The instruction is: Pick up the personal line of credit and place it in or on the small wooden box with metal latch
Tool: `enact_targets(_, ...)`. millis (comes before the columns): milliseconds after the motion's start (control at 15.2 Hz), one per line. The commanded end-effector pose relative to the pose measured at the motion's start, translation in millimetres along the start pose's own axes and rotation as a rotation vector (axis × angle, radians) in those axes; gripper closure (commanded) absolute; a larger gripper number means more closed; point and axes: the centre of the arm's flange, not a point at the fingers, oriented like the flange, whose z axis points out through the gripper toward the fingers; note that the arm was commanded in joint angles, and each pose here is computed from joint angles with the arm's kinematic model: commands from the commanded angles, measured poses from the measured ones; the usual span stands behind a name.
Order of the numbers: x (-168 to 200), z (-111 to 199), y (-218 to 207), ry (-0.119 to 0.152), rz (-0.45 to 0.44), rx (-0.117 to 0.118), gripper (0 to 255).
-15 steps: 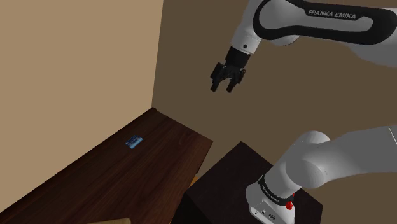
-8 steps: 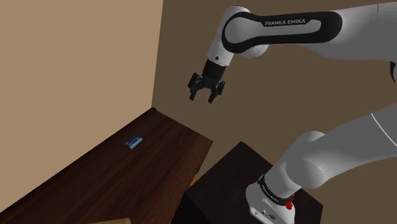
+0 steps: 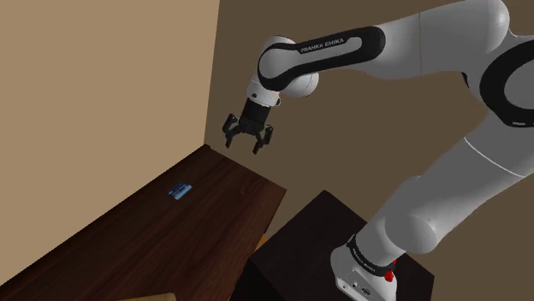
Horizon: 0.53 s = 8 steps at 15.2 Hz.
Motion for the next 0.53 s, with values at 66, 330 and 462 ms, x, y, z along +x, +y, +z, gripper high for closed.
enact_targets(66,21,31,-16,-0.030,0.079,0.019,0)
enact_targets(330,48,73,-36,-0.069,0.180,0.044,0)
enact_targets(462,62,94,-45,-0.088,0.231,0.057,0)
